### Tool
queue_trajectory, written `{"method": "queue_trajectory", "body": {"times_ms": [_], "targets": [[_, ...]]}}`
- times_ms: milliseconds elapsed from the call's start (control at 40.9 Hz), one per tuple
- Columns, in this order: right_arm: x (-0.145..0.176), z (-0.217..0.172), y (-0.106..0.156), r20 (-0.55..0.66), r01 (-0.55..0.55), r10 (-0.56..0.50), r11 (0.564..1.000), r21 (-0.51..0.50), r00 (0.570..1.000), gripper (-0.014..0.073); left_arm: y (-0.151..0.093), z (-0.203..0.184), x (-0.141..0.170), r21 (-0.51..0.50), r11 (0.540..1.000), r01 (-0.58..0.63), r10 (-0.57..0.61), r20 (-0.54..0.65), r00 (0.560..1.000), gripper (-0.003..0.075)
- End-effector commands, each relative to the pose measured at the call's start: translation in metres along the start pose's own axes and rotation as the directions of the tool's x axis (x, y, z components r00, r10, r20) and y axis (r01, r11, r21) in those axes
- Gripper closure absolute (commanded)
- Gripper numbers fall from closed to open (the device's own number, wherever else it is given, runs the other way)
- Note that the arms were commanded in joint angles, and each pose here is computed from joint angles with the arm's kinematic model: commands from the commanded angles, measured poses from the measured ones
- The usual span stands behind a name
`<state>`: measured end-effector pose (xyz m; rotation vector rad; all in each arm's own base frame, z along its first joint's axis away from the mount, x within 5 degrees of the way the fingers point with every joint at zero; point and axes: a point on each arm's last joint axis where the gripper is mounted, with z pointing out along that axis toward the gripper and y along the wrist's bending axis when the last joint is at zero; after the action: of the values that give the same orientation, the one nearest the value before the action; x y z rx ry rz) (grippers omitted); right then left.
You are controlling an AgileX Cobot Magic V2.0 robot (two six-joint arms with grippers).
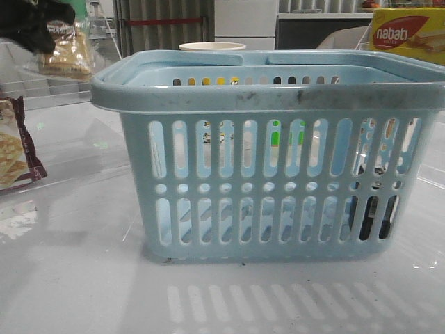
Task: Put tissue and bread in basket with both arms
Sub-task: 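Lift the bagged bread with the left gripper and carry it over the basket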
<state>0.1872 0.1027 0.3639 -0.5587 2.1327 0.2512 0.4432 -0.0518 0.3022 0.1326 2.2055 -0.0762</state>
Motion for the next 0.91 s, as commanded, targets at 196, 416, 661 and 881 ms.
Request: {"method": "queue_trajectory", "body": {"times_ms": [196,416,661,881], "targets": [[-0.015,-0.012,-0.001,0.12,0.019,-0.02,1.0,0.011,0.993,0.0024,-0.048,-0.135,-0.057,0.098,0.991,-0.086,0.058,0.257,0.965,0.0629],[-0.015,-0.012,-0.001,0.12,0.019,-0.02,1.0,0.011,0.993,0.0024,-0.1,-0.204,-0.052,0.205,0.936,-0.287,0.214,0.316,0.924,0.0629],[-0.015,-0.012,-0.001,0.12,0.019,-0.02,1.0,0.011,0.993,0.0024,-0.164,-0.232,-0.024,0.367,0.806,-0.465,0.378,0.286,0.88,0.0629],[-0.015,-0.012,-0.001,0.12,0.019,-0.02,1.0,0.011,0.993,0.0024,-0.196,-0.213,-0.007,0.428,0.754,-0.499,0.443,0.228,0.867,0.0629]]}}
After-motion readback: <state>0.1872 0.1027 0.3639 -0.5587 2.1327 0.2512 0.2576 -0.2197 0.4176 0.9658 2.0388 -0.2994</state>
